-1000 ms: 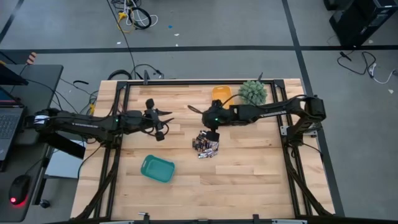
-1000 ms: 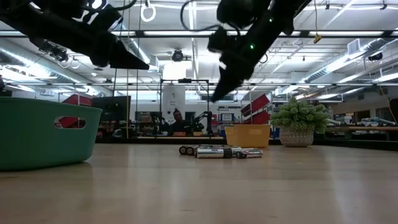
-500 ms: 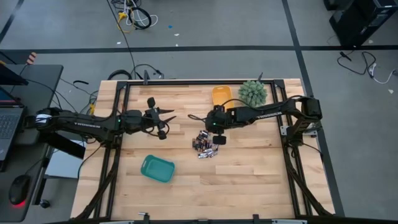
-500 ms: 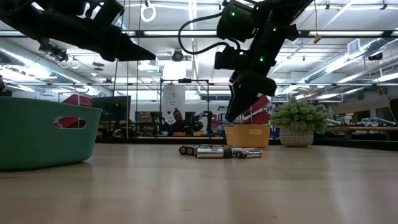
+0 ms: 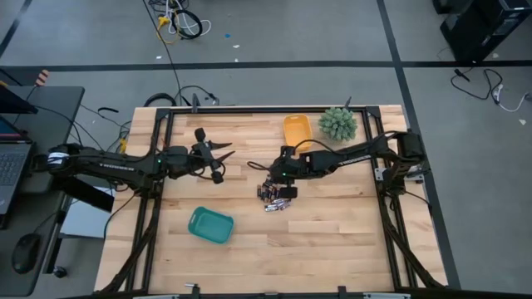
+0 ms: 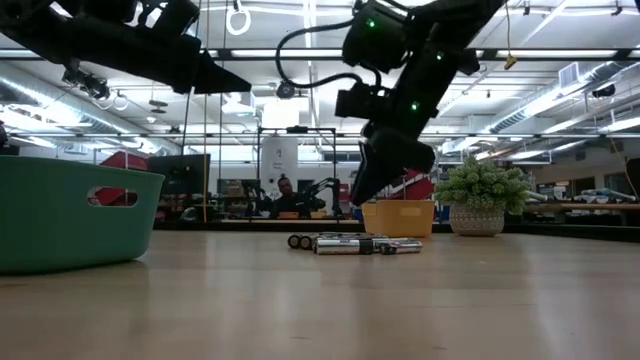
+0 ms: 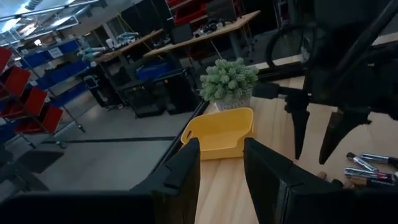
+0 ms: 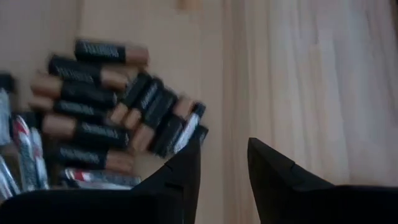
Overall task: Sort batteries
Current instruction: Put the black battery into the yellow bin
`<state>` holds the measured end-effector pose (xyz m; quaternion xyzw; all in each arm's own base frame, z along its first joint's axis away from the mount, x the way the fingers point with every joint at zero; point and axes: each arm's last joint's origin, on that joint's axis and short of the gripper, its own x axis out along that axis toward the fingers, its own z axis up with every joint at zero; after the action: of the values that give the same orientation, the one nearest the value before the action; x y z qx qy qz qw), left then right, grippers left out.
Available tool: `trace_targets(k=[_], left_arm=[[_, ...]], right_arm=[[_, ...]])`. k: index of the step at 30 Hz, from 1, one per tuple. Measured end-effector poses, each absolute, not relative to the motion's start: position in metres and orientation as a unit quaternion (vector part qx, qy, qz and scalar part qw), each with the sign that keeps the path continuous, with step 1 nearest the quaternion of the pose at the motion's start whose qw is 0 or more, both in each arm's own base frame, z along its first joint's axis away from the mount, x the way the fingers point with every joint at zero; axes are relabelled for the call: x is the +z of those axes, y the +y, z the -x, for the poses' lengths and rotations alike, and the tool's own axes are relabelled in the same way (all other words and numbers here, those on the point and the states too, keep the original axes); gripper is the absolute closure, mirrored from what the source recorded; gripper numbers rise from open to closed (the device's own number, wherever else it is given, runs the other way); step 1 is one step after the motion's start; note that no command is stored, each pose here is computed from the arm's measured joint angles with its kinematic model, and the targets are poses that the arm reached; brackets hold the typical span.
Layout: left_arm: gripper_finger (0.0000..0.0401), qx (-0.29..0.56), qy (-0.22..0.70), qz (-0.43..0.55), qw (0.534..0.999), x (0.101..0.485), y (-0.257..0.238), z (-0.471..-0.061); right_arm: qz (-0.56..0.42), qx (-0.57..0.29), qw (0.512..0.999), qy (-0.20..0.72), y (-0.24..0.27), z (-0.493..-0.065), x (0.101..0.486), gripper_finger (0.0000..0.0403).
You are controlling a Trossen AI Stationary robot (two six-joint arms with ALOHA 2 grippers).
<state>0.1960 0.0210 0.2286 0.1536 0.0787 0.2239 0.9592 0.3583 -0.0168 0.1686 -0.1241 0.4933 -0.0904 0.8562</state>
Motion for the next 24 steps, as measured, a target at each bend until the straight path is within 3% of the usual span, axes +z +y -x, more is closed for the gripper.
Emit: trace_targets(k=[14, 24], left_arm=[[0.0282, 0.219, 0.076, -0.032, 0.972, 0.223, 0.02, -0.196], [0.0282, 0.193, 0.079, 0.059, 0.976, 0.219, 0.018, -0.196]], right_arm=[[0.093, -0.099, 0.85, 0.509, -0.012, -0.356, 0.164, 0.0245], [0.086, -0.093, 0.848, 0.515, 0.001, -0.354, 0.163, 0.024]])
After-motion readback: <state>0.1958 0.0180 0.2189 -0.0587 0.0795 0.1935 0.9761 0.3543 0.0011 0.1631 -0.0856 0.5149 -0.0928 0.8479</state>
